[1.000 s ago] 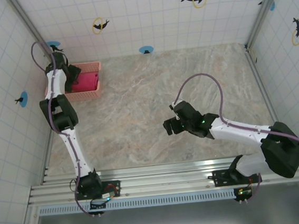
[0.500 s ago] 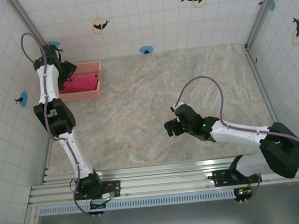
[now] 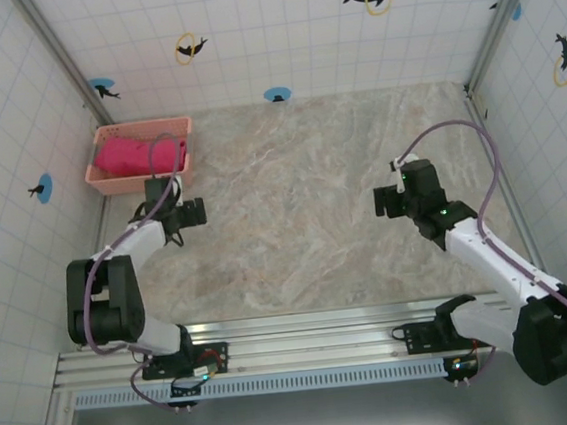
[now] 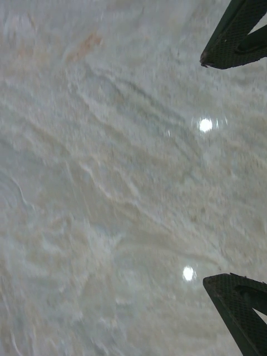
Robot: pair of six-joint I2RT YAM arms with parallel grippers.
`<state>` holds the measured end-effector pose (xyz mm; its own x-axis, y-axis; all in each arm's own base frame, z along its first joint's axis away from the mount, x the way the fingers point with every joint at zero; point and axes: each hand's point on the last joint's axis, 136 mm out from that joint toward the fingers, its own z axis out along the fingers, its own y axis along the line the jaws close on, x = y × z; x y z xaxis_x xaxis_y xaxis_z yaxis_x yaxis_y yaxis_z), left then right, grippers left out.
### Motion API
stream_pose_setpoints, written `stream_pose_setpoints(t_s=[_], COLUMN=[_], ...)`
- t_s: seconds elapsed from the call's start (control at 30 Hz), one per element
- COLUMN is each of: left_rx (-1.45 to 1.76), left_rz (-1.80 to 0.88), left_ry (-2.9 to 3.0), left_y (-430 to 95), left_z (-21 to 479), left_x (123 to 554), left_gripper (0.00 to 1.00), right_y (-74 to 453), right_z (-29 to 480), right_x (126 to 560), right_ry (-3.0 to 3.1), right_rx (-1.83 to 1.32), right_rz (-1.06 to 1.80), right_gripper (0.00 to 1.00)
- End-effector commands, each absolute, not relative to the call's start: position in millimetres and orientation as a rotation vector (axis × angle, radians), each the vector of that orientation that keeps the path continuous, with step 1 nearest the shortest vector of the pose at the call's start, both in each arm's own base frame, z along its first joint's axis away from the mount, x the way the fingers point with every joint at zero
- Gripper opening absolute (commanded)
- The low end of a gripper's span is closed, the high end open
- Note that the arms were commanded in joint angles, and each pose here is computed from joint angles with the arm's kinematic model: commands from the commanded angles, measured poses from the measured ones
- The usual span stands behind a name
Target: Roll up the long pants
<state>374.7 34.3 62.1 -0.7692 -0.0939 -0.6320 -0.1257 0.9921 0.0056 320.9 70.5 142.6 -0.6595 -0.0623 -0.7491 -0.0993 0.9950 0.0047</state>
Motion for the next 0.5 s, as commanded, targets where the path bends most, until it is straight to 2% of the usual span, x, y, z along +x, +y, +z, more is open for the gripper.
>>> stream_pose_setpoints(t_s=[0.0,0.1,0.2,0.27,0.47], left_rx=[0.078,0.143,0.364,0.379,0.392], left_rz=[0.243,0.203,0.153,0.167,0.158], left_ry=[2.191,2.023,1.973,1.938,1.91], left_y=[36,23,-15,-19,-22], left_z=[91,106,98,92,94], left_x=[403,404,403,394,396], left_gripper=[0.97,0.97,0.97,0.97,0.97], right_y=[33,11,2,-3,19], right_z=[132,114,103,100,105], right_x=[328,343,356,366,404], right_ry=[2.278,2.243,2.207,2.133,2.01], right_rx=[-0.091,-0.009,-0.036,-0.011,-0.154], right_rz=[-0.057,-0.033,-0.053,-0.064,-0.038], right_gripper=[0.97,0.97,0.98,0.97,0.97])
